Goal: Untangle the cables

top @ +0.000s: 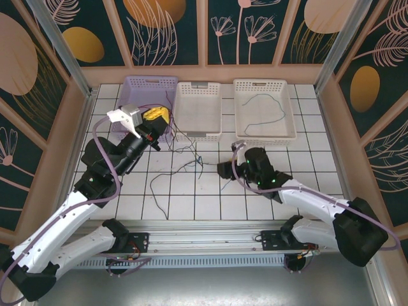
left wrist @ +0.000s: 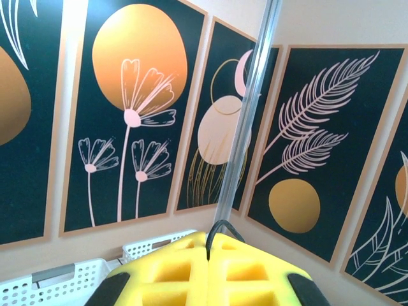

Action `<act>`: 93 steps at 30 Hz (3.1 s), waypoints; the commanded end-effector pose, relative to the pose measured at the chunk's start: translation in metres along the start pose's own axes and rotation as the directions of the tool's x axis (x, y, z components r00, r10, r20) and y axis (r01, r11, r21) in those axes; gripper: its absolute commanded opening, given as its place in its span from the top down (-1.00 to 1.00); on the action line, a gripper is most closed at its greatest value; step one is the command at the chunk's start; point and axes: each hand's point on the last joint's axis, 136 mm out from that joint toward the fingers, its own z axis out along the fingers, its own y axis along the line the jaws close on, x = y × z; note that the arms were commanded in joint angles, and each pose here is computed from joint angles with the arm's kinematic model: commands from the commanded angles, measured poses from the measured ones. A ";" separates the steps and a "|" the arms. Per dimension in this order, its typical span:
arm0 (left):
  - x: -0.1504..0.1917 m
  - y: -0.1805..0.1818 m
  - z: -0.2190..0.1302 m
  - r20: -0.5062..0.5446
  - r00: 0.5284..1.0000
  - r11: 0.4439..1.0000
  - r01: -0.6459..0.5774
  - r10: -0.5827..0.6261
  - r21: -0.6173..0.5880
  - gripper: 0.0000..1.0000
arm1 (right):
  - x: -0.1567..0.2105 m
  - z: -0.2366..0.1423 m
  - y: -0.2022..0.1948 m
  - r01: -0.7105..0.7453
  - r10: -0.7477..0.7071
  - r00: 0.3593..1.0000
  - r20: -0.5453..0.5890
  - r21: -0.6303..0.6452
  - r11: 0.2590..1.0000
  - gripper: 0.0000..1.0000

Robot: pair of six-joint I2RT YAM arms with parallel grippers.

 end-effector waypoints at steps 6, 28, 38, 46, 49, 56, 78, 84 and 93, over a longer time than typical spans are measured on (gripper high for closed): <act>-0.012 0.002 -0.005 0.055 0.998 1.000 -0.027 0.027 -0.014 1.00 | -0.015 0.014 0.035 0.181 -0.167 0.971 0.171 -0.068 0.981 -0.31; -0.018 0.003 -0.011 0.077 0.996 0.999 -0.038 0.040 -0.030 1.00 | 0.007 0.108 0.003 0.298 -0.305 0.951 0.055 0.102 0.949 -0.23; -0.022 0.005 -0.016 0.092 0.994 0.998 -0.047 0.051 -0.043 1.00 | 0.013 0.117 -0.014 0.275 -0.280 0.959 0.031 0.116 0.954 0.48; -0.031 0.011 -0.024 0.121 0.990 0.994 -0.061 0.071 -0.088 1.00 | 0.019 0.096 -0.030 0.226 -0.233 0.972 0.028 0.156 0.962 1.00; -0.032 0.012 -0.025 0.124 0.989 0.993 -0.063 0.075 -0.096 1.00 | 0.020 0.087 -0.033 0.196 -0.203 0.978 0.040 0.143 0.970 1.00; -0.034 0.016 -0.027 0.129 0.988 0.990 -0.072 0.087 -0.122 1.00 | 0.021 0.074 -0.044 0.132 -0.140 0.990 0.035 0.166 0.977 1.00; -0.066 0.083 -0.095 0.348 0.926 0.854 0.060 0.147 -0.517 1.00 | 0.062 0.037 -0.079 -0.089 0.106 0.992 -0.063 0.233 0.968 0.93; -0.044 0.071 -0.062 0.263 0.960 0.905 0.025 0.097 -0.426 1.00 | 0.052 0.032 -0.053 -0.082 0.085 0.996 -0.025 0.096 0.992 0.39; -0.029 0.057 -0.040 0.198 0.978 0.943 0.006 0.064 -0.334 1.00 | 0.027 0.040 -0.031 0.015 -0.015 1.000 0.024 0.019 1.000 0.19</act>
